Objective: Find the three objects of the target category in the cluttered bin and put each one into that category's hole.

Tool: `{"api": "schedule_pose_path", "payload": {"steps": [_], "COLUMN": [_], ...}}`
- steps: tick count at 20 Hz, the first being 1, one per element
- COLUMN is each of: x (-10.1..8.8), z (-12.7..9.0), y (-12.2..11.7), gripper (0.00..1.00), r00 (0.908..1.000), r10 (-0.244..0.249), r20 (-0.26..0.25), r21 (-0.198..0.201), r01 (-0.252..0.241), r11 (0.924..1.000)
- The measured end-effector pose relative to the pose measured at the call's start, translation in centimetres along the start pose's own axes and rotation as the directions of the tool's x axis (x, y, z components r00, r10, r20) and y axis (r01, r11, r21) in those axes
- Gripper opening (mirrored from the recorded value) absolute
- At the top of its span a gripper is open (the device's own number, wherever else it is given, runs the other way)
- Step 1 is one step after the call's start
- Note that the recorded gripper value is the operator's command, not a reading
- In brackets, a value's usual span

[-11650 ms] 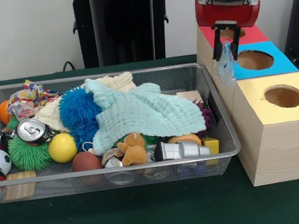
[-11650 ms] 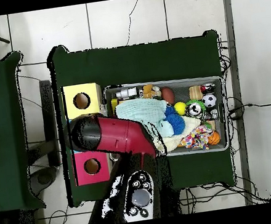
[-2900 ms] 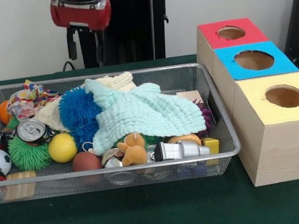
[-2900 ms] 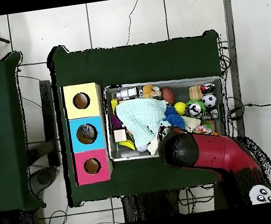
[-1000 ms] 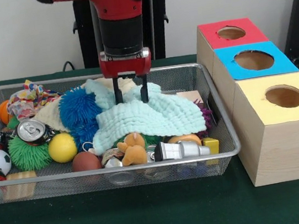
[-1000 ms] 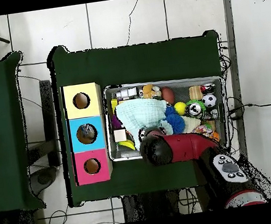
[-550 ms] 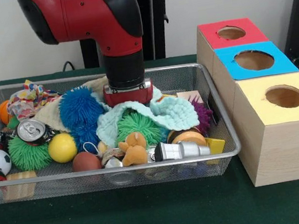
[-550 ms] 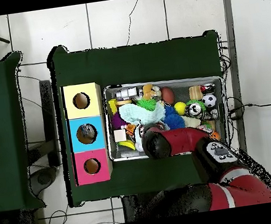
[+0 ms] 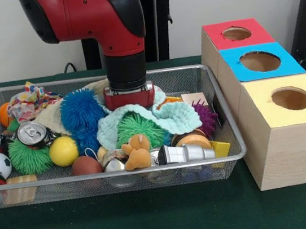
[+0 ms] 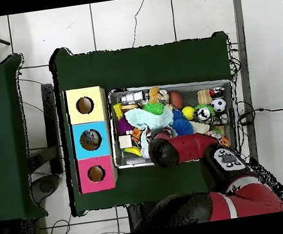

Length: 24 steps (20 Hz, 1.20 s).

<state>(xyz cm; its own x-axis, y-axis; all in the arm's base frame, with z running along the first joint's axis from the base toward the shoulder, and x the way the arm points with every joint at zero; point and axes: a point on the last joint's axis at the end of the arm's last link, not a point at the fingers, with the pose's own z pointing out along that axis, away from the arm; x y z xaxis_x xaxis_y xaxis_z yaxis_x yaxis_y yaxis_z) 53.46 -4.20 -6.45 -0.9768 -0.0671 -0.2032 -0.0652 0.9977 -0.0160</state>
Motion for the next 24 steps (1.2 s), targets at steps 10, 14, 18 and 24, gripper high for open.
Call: {"api": "schedule_pose_path", "payload": {"steps": [10, 14, 18, 24], "x": [-1.0, -2.6, -3.9, -5.4], "z": [-3.7, -6.7, -9.7, -13.3], "y": [-3.1, -6.0, -9.1, -12.5], "gripper": [0.00, 0.00, 0.00, 0.00], "r00": [0.9905, 0.9820, 0.9768, 0.9763], "r10": [0.060, 0.098, 0.134, 0.171], "r20": [-0.124, -0.162, -0.167, -0.133], "r21": [-0.004, 0.012, 0.039, 0.077], "r01": [-0.061, -0.098, -0.129, -0.162], "r11": [0.9981, 0.9951, 0.9909, 0.9838]}}
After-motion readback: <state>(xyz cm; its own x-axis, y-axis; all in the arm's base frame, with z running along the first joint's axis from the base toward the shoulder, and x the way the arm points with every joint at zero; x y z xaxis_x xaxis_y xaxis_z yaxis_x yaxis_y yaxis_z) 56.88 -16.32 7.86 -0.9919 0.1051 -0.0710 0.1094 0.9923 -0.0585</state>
